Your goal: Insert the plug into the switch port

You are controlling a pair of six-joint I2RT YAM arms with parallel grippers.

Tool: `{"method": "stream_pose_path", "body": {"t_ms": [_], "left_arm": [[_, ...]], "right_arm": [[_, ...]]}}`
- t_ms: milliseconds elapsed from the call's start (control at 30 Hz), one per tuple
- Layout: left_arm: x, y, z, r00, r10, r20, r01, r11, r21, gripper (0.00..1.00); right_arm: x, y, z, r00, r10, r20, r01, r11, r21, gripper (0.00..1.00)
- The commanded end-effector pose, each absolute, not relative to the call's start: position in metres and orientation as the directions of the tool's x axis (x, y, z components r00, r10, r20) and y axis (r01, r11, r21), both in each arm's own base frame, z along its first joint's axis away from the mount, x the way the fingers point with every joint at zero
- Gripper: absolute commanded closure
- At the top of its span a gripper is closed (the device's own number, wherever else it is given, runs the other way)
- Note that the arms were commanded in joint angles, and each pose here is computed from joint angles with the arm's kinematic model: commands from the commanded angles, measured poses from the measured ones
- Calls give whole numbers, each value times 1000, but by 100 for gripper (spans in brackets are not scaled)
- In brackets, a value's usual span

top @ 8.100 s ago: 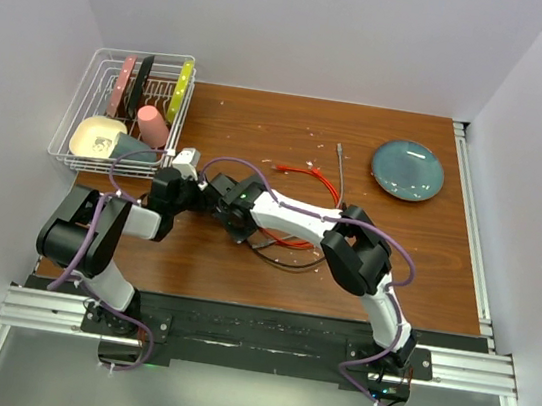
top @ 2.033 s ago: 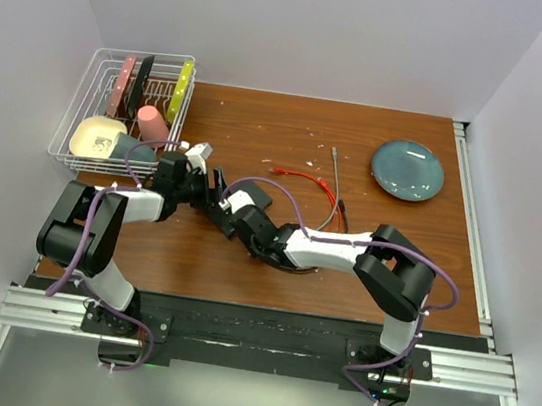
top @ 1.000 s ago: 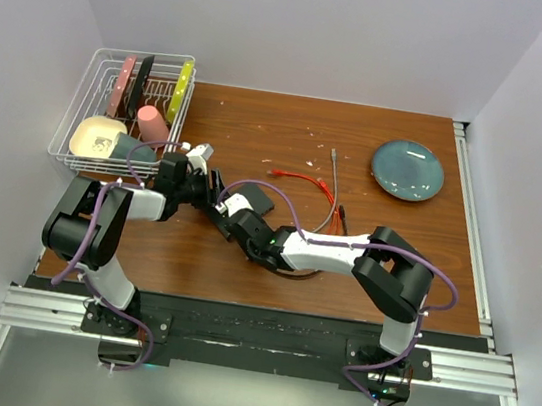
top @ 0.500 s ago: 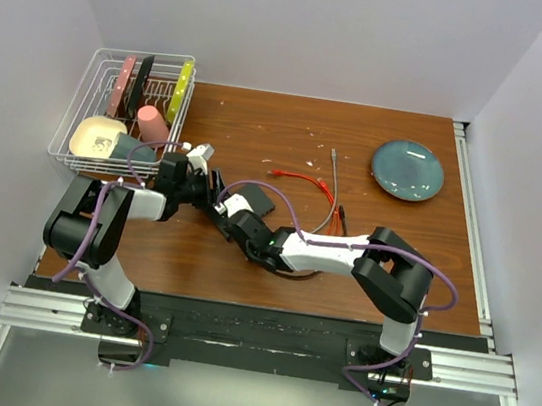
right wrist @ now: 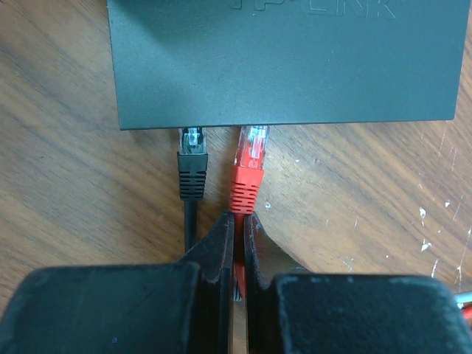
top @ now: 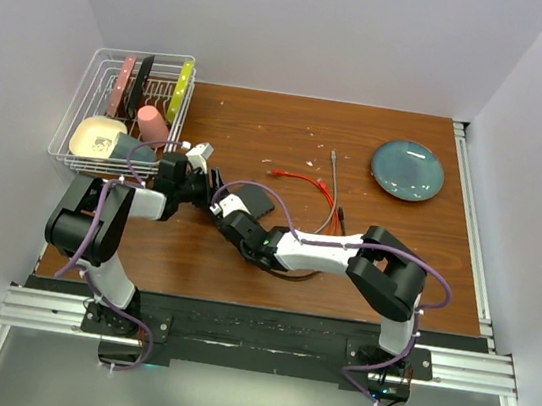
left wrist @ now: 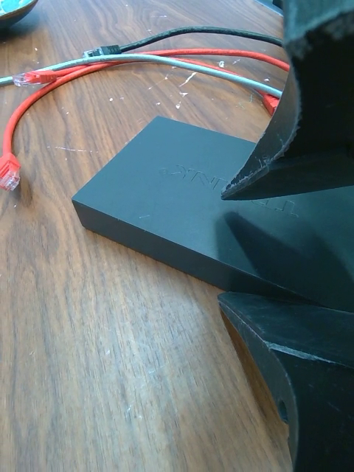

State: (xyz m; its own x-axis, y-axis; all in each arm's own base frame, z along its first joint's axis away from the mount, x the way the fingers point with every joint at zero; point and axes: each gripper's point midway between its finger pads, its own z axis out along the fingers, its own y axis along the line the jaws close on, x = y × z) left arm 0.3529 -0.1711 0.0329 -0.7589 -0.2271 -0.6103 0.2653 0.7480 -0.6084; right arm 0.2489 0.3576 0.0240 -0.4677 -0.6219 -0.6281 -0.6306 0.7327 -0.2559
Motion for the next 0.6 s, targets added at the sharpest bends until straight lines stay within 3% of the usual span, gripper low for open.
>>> {"method": "stream_pose_path", "body": {"t_ms": [0,567], "left_arm": [[348,-179,32,-778,-196,-597,300,719,-627,43],[337,-186,28,-792,-107,-601,383,681,-624,47]], "right_arm": [[262,380,39,-436,-575,-692,-615,752,-237,100],[267,373,49,-321,-637,-700,-652,685,-325,100]]}}
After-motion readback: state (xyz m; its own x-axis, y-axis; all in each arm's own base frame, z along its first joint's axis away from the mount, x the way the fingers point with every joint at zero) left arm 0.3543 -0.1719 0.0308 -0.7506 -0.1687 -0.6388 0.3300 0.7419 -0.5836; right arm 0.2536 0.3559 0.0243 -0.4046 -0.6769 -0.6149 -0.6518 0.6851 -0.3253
